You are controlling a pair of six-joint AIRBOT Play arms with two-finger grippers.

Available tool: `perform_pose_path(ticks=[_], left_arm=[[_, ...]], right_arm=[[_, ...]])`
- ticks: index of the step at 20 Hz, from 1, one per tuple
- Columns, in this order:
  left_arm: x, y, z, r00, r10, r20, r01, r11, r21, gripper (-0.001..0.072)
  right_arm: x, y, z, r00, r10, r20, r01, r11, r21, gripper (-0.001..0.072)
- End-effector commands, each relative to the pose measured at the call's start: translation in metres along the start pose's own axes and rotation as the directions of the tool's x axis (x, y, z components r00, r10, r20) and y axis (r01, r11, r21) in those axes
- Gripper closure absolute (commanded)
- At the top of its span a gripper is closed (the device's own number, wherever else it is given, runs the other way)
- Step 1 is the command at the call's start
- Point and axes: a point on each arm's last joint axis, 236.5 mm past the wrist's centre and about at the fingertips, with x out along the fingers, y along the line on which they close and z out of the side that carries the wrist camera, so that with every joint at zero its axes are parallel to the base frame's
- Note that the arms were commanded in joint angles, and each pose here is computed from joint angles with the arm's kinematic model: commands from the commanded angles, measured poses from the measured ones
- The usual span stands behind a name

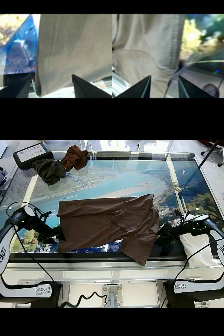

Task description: Fold the shirts.

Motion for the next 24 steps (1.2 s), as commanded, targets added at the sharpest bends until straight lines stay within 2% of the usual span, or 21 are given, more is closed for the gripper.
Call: perform_pose_path(ticks=[1, 7, 13, 14, 15, 16, 19, 22, 24], left_arm=[[0.0, 0.0, 0.0, 1.0, 0.001, 0.003, -0.001, 1.0, -0.002, 0.014], [0.0, 0.0, 0.001, 1.0, 0.001, 0.006, -0.001, 1.0, -0.002, 0.014], [0.0, 0.003, -0.001, 1.0, 0.011, -0.002, -0.011, 1.0, 0.004, 0.014], [0.0, 0.003, -0.001, 1.0, 0.011, -0.003, -0.011, 1.0, 0.005, 0.014], [0.0, 0.003, -0.001, 1.0, 0.012, -0.003, -0.012, 1.0, 0.005, 0.014], [0.0, 0.003, -0.001, 1.0, 0.012, -0.003, -0.012, 1.0, 0.005, 0.014], [0.0, 0.013, -0.004, 0.998, 0.055, -0.014, -0.055, 0.998, 0.011, 0.014], [-0.003, 0.023, -0.027, 0.989, 0.096, -0.112, -0.097, 0.995, 0.0, 0.0139], [-0.003, 0.019, -0.032, 0.988, 0.08, -0.133, -0.084, 0.996, -0.025, 0.0139]], right_arm=[[0.001, -0.006, -0.002, 1.0, -0.023, -0.004, 0.023, 0.999, 0.023, 0.0311], [0.011, 0.006, 0.027, 0.994, -0.025, 0.103, 0.024, 1.0, 0.008, 0.0312], [0.04, 0.017, 0.022, 0.999, -0.01, 0.042, 0.01, 1.0, 0.007, 0.0317], [0.04, 0.018, 0.022, 0.999, -0.008, 0.043, 0.008, 1.0, 0.006, 0.0436], [0.039, 0.017, 0.022, 0.999, -0.01, 0.042, 0.01, 1.0, 0.002, 0.0644], [0.039, 0.016, 0.022, 0.999, -0.012, 0.042, 0.012, 1.0, -0.002, 0.0673], [0.039, 0.016, 0.02, 0.999, -0.015, 0.034, 0.015, 1.0, -0.005, 0.0673], [0.039, 0.013, 0.018, 0.999, -0.024, 0.024, 0.024, 1.0, -0.011, 0.0673], [0.039, 0.014, 0.017, 0.999, -0.023, 0.022, 0.023, 1.0, -0.016, 0.0673]])
